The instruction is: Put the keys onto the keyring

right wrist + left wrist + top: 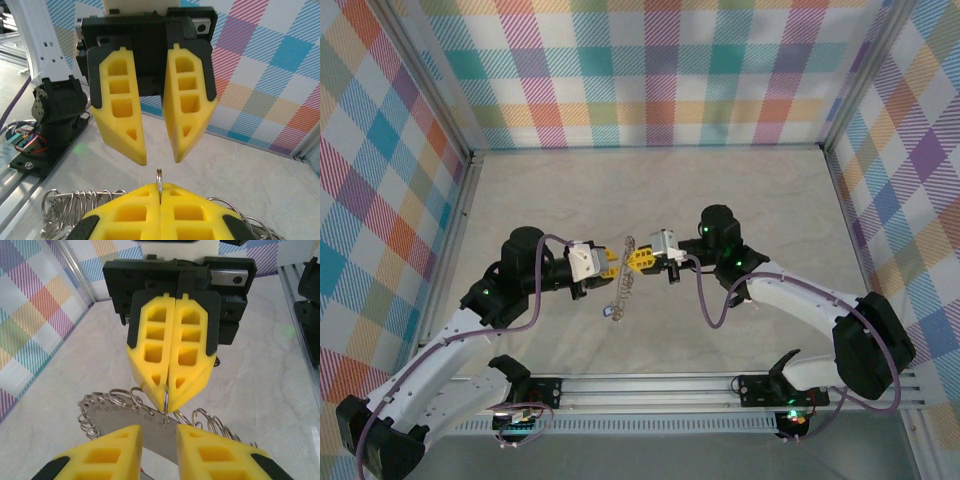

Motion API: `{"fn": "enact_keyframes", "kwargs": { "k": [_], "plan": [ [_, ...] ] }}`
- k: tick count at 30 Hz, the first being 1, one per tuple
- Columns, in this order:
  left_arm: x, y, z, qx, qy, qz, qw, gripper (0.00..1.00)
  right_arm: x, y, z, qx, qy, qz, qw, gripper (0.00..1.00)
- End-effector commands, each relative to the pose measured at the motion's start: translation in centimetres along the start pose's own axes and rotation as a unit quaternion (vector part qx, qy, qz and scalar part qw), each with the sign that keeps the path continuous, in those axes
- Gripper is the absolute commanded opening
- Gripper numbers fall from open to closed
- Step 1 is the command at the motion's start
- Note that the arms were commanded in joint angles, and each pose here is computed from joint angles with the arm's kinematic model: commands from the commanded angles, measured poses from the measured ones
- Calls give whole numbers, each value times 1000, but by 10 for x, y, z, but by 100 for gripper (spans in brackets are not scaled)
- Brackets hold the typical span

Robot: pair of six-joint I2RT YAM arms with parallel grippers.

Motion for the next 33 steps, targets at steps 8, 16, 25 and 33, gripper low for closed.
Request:
{"fn": "enact_keyframes", "kwargs": {
  "k": [8,16,25,33],
  "plan": [
    [-6,7,-1,1,-35,-37,999,26,3,23,2,31,28,-51,998,0],
    [-8,11,7,-11,-18,-43,999,25,1,22,3,27,42,-41,998,0],
    [-6,15,8,-16,-14,-52,998,19,-1,21,4,27,45,-31,998,0],
    [-11,16,9,-10,-26,-64,998,16,-4,23,4,31,37,-32,998,0]
  ]
}}
Point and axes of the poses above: each hand's point on the last joint's axis, 136 mm out from that joint toward the fingers, its own x axis back along the fingers, its own z axis along the line the jaws close on, y = z × x, the point moved 8 cm from there along x, back along the fingers, and after that the axes turned 12 degrees about -x, right-handed, at the moved point
